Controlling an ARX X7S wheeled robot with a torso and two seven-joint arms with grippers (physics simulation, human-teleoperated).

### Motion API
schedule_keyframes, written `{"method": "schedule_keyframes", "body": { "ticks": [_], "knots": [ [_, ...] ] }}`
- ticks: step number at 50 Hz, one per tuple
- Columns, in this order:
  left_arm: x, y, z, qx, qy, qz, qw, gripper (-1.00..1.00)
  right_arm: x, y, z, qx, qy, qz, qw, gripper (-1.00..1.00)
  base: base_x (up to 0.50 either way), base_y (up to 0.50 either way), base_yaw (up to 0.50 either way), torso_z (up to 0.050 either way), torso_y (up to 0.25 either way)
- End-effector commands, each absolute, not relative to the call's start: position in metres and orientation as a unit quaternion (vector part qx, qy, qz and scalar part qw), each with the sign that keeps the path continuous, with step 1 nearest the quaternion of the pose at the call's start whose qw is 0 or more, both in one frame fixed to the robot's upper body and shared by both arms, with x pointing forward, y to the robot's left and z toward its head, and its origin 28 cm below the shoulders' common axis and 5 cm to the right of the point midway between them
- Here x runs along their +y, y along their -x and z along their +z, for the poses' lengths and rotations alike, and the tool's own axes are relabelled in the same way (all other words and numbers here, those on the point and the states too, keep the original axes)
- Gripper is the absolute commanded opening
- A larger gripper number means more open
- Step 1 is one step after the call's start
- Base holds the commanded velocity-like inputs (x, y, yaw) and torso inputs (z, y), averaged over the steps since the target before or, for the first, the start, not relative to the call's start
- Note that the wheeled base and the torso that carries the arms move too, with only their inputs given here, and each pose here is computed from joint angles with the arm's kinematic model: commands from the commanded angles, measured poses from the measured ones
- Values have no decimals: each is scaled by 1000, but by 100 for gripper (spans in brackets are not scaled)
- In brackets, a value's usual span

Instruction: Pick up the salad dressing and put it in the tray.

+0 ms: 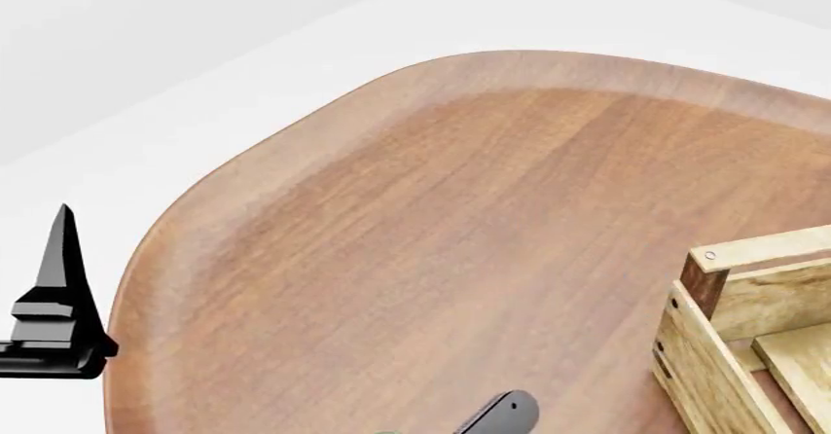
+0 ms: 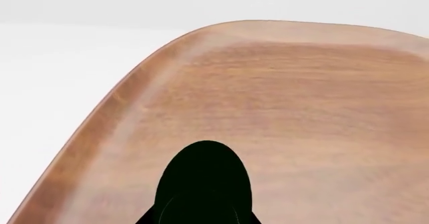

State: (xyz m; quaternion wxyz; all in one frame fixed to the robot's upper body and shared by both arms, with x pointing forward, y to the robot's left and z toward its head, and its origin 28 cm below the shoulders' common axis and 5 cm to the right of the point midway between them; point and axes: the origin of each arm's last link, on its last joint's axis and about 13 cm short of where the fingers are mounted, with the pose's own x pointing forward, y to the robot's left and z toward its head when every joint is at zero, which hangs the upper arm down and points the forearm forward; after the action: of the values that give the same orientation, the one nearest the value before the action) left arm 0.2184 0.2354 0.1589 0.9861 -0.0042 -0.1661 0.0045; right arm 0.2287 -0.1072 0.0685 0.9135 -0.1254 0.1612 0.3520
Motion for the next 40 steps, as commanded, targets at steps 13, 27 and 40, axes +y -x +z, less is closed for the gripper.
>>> {"method": "schedule_keyframes", "body": {
  "ticks": [13, 27, 40],
  "knots": [
    [238, -219, 157, -162, 6, 10, 987, 100, -115, -234, 107, 118, 120, 326, 930, -100, 0, 0, 0, 0, 1],
    [241, -223, 155, -158, 15, 18, 987, 100, -126, -237, 123, 99, 122, 298, 941, -100, 0, 0, 0, 0, 0],
    [243, -221, 157, -160, 13, 20, 987, 100, -144, -239, 148, 76, 118, 256, 956, -100, 0, 0, 0, 0, 1]
  ]
}}
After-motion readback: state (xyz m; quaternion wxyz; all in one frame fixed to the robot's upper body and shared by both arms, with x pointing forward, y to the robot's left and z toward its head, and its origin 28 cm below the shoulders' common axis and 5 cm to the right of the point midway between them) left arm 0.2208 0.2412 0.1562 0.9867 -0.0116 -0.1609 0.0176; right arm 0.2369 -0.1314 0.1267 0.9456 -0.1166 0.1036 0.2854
